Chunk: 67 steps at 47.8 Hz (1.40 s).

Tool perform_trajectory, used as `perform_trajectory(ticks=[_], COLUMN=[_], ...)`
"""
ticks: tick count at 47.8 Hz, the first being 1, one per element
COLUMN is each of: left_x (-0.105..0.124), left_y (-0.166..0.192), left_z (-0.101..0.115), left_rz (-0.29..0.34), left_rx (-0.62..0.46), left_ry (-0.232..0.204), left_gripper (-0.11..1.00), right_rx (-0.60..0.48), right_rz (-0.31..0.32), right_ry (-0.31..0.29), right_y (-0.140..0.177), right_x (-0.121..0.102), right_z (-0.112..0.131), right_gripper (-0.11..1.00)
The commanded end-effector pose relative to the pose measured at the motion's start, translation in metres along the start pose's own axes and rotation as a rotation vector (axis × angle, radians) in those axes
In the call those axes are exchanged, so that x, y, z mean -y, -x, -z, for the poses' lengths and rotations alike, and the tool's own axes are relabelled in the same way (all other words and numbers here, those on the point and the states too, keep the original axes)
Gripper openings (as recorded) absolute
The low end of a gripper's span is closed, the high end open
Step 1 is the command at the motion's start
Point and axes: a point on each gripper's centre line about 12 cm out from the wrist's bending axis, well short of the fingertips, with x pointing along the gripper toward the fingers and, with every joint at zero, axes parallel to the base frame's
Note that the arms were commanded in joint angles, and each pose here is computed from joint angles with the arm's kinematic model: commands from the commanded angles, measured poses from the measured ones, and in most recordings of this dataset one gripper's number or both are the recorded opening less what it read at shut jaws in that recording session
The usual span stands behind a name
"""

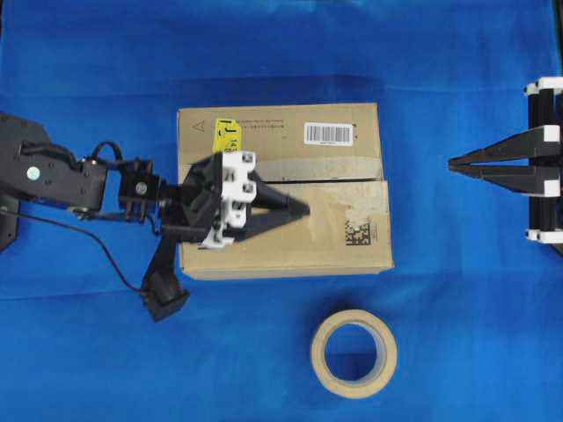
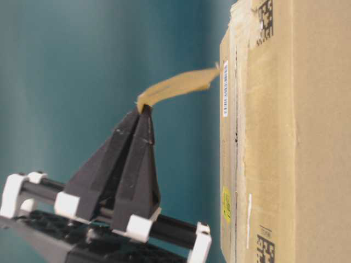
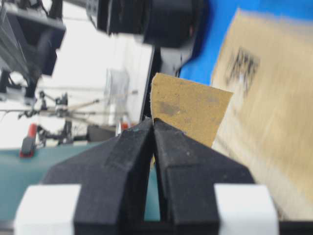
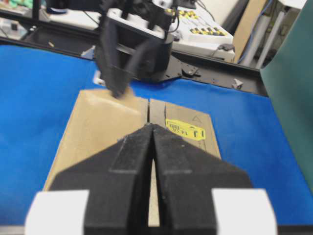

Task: Apply tape along the seams of the closed cardboard box to seal it securely.
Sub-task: 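Grasp the tape strip with the left gripper and peel it off the roll, then carry the tape strip over the box seam and press its end down, then move the right gripper in and press the tape onto the seam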

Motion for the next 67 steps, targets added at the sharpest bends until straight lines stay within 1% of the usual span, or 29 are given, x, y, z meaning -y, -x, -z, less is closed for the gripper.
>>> perform_trajectory(ticks=[1,11,14,18,28,33,40,53,58,67], left_x=[-0.012,0.001,0.004,0.009,0.018,0.021,0.022,0.024,0.025,0.026], left_y=[0.003,0.006,0.008,0.010,0.013,0.015,0.016,0.016,0.015,0.015], left_z=[0.003,0.018,0.019,0.019,0.020,0.024,0.031,0.031,0.027,0.025], left_rz=[-0.020,0.094,0.125,0.155,0.238,0.276,0.304,0.327,0.331,0.333], left_rx=[-0.009,-0.055,-0.060,-0.063,-0.064,-0.074,-0.091,-0.092,-0.084,-0.078], left_ry=[-0.005,-0.005,-0.007,-0.018,-0.080,-0.090,-0.087,-0.088,-0.089,-0.091], left_gripper=[0.00,0.00,0.00,0.00,0.00,0.00,0.00,0.00,0.00,0.00], right_rx=[0.014,0.006,0.008,0.002,-0.014,-0.015,-0.018,-0.009,-0.009,-0.020], right_rz=[-0.002,-0.003,-0.003,-0.004,-0.006,-0.006,-0.008,-0.003,0.007,0.046], right_ry=[0.005,0.004,0.003,0.004,0.005,0.006,0.006,-0.008,-0.021,-0.075], right_y=[-0.003,-0.005,-0.005,-0.007,-0.013,-0.015,-0.019,-0.031,-0.039,-0.061], right_x=[0.000,0.000,0.000,0.000,-0.001,-0.001,-0.001,0.000,0.002,0.010], right_z=[-0.005,-0.003,-0.003,-0.001,0.004,0.006,0.008,0.008,0.008,0.010], right_gripper=[0.00,0.00,0.00,0.00,0.00,0.00,0.00,0.00,0.00,0.02])
